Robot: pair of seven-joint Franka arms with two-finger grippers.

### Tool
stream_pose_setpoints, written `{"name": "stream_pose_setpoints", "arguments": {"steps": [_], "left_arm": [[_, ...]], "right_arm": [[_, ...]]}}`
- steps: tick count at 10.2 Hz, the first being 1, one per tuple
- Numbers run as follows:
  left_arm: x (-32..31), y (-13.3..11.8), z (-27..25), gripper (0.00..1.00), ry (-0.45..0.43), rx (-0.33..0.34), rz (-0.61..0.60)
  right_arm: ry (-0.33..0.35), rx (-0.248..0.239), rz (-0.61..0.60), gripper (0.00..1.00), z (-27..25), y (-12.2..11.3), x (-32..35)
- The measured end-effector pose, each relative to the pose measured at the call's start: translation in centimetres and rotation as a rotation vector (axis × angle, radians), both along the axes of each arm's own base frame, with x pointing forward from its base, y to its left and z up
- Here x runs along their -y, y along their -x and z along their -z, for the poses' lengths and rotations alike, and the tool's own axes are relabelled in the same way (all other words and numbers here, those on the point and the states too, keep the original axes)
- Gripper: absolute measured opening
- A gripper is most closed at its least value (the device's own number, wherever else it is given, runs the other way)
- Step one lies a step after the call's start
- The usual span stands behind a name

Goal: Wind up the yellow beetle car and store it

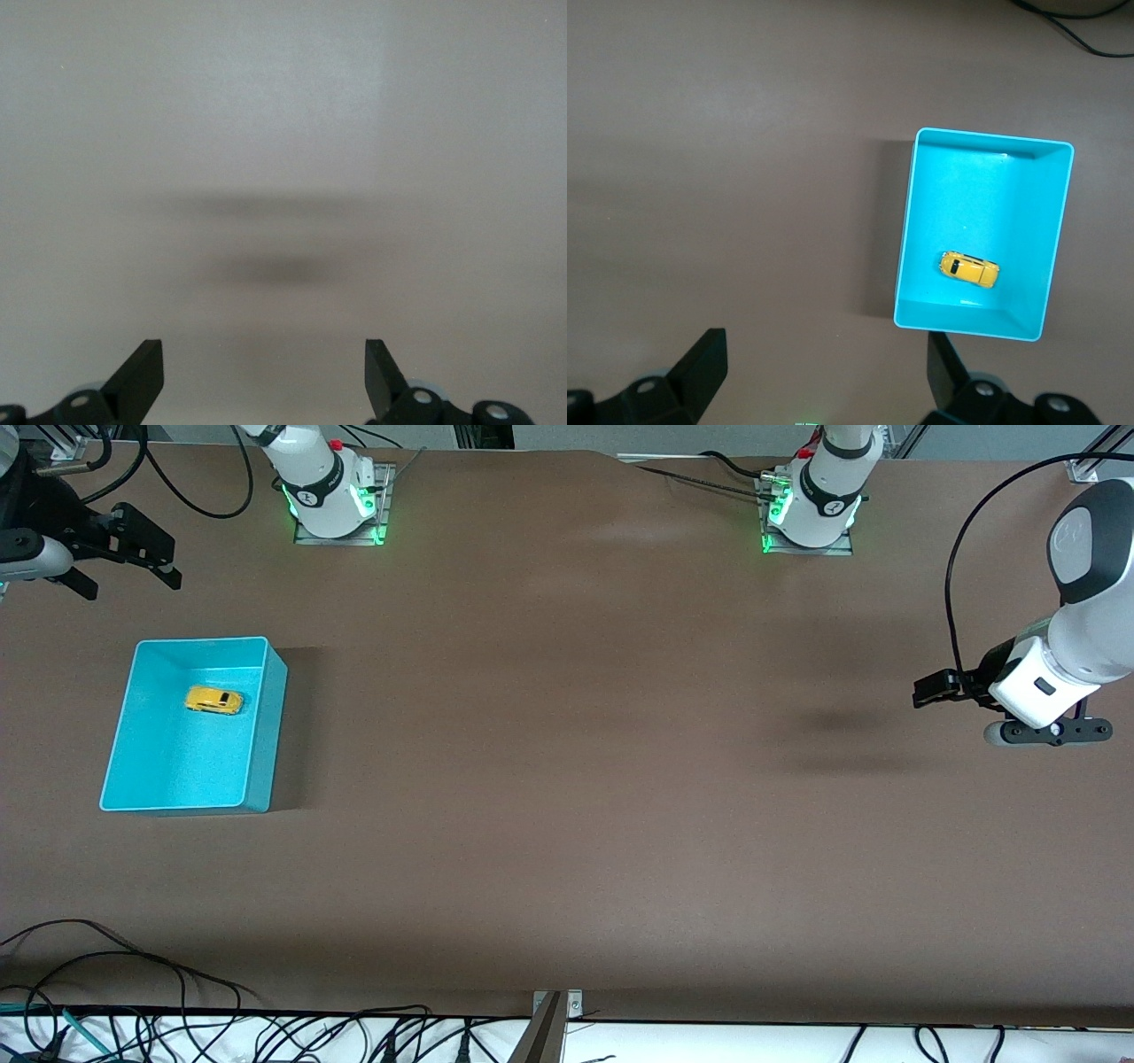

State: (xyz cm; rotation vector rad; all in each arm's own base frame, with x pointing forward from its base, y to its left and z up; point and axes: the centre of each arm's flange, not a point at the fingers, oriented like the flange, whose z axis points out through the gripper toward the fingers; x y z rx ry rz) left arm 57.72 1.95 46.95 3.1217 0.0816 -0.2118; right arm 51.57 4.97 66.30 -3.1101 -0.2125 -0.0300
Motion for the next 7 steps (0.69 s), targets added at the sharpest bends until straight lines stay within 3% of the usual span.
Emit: {"name": "stream_pose_setpoints", "arguments": {"steps": [7], "left_arm": [[0.0, 0.3, 0.2, 1.00, 0.001, -0.029, 0.003]], "right_arm": [[-0.005, -0.074, 0.023, 1.00, 3.7, -2.4, 1.3]]}}
